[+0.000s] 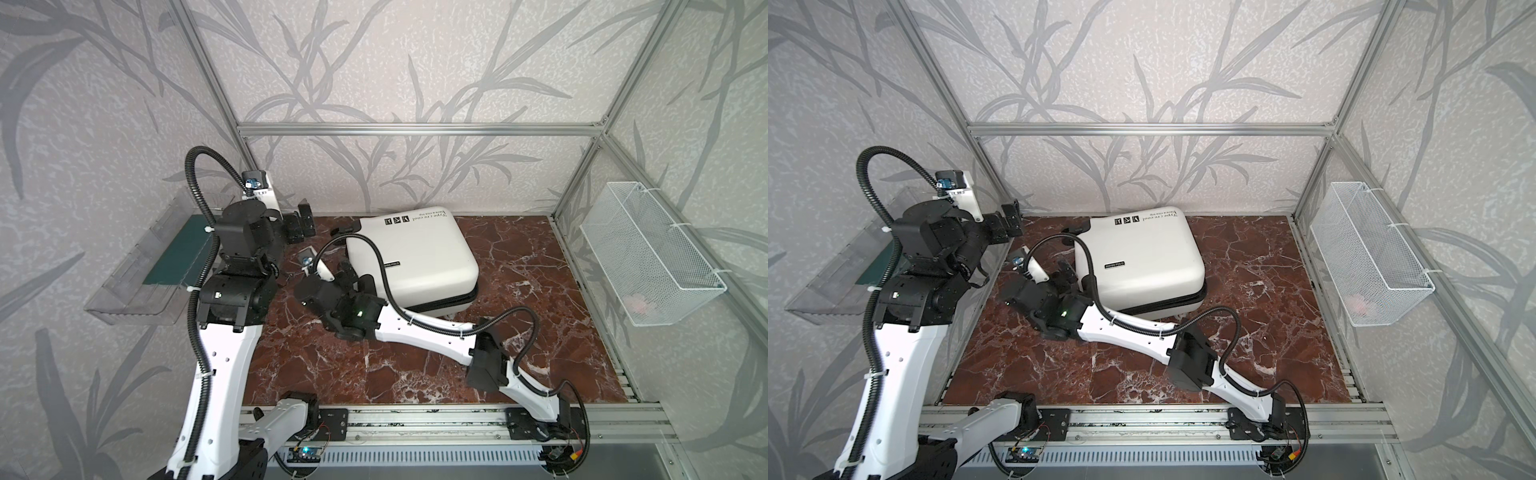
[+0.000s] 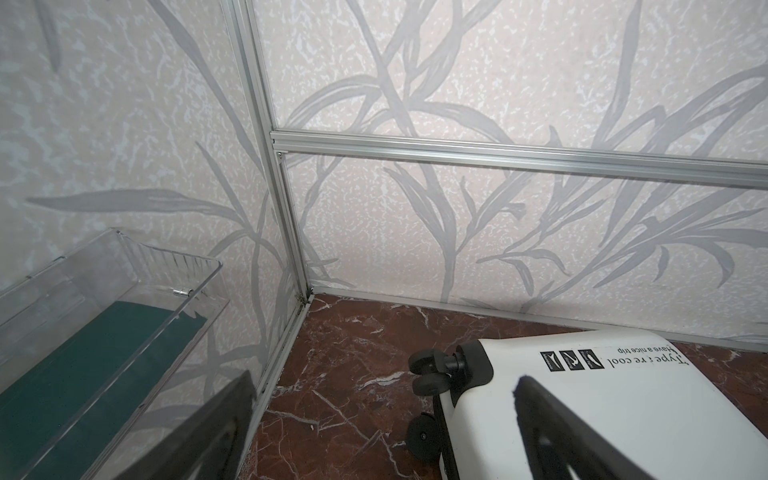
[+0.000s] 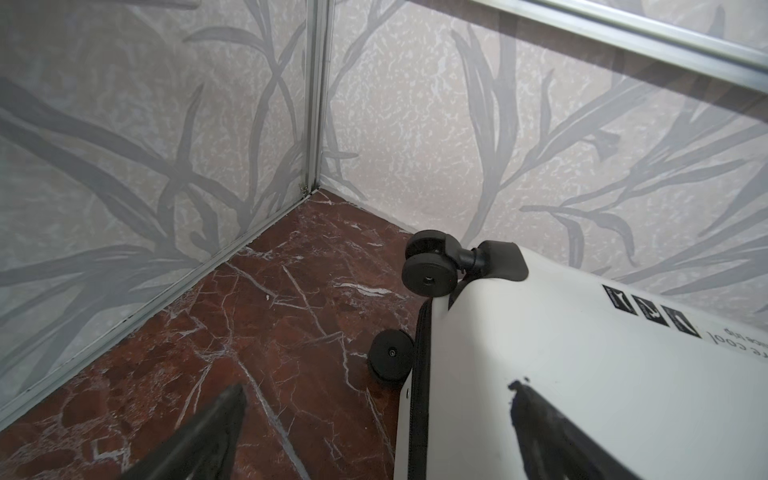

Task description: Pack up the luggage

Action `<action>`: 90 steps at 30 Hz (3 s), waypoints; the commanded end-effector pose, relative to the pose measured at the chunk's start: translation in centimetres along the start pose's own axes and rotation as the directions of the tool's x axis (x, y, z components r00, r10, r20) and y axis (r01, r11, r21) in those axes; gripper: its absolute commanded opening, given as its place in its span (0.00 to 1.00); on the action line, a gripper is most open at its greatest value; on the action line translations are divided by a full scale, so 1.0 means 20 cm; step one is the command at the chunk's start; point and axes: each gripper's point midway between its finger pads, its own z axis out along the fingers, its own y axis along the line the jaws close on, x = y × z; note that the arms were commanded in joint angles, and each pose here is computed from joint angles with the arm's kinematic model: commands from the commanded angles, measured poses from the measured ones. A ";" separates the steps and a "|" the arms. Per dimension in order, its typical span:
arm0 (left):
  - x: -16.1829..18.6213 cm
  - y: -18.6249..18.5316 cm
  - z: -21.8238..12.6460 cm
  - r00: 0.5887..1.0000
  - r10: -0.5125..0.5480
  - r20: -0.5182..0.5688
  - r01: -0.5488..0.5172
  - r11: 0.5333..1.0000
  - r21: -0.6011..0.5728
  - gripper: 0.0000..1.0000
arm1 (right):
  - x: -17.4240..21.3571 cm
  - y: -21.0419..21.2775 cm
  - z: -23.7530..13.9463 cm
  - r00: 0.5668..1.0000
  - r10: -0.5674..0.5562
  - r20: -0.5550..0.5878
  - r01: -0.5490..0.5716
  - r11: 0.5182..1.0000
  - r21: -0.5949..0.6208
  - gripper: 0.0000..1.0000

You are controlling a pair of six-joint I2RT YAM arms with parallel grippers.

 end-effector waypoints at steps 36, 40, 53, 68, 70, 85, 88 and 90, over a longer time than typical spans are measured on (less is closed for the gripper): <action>1.10 -0.42 0.05 0.868 -0.063 -0.493 0.225 0.935 0.276 0.99 | 1.02 -1.38 -0.80 0.743 0.574 -0.345 -0.579 0.809 0.099 0.99; 1.17 -0.52 0.13 0.855 -0.031 -0.518 0.223 0.924 0.312 0.99 | 1.03 -1.41 -0.77 0.728 0.597 -0.337 -0.603 0.791 0.099 0.99; 1.18 -0.82 0.35 0.847 -0.004 -0.531 0.269 0.866 0.422 0.99 | 0.90 -1.51 -0.60 0.720 0.640 -0.269 -0.649 0.758 0.068 0.99; 0.97 -0.93 0.39 0.875 0.066 -0.479 0.191 0.862 0.469 0.99 | 0.93 -1.71 -0.44 0.663 0.702 -0.259 -0.683 0.709 0.173 0.99; 0.93 -0.87 0.36 0.887 0.068 -0.457 0.167 0.876 0.453 0.99 | 0.94 -1.70 -0.48 0.662 0.696 -0.277 -0.679 0.714 0.171 0.99; 1.23 -0.58 -0.11 0.872 -0.031 -0.488 0.278 0.852 0.444 0.99 | 1.08 -1.36 -0.78 0.724 0.572 -0.386 -0.624 0.781 -0.013 0.97; 1.33 -0.57 -0.17 0.857 -0.043 -0.513 0.309 0.840 0.446 0.99 | 1.08 -1.19 -0.76 0.783 0.465 -0.413 -0.551 0.827 -0.114 0.89; 1.38 -0.56 -0.19 0.851 -0.034 -0.525 0.308 0.841 0.446 0.99 | 1.09 -1.09 -0.74 0.805 0.414 -0.425 -0.518 0.839 -0.164 0.84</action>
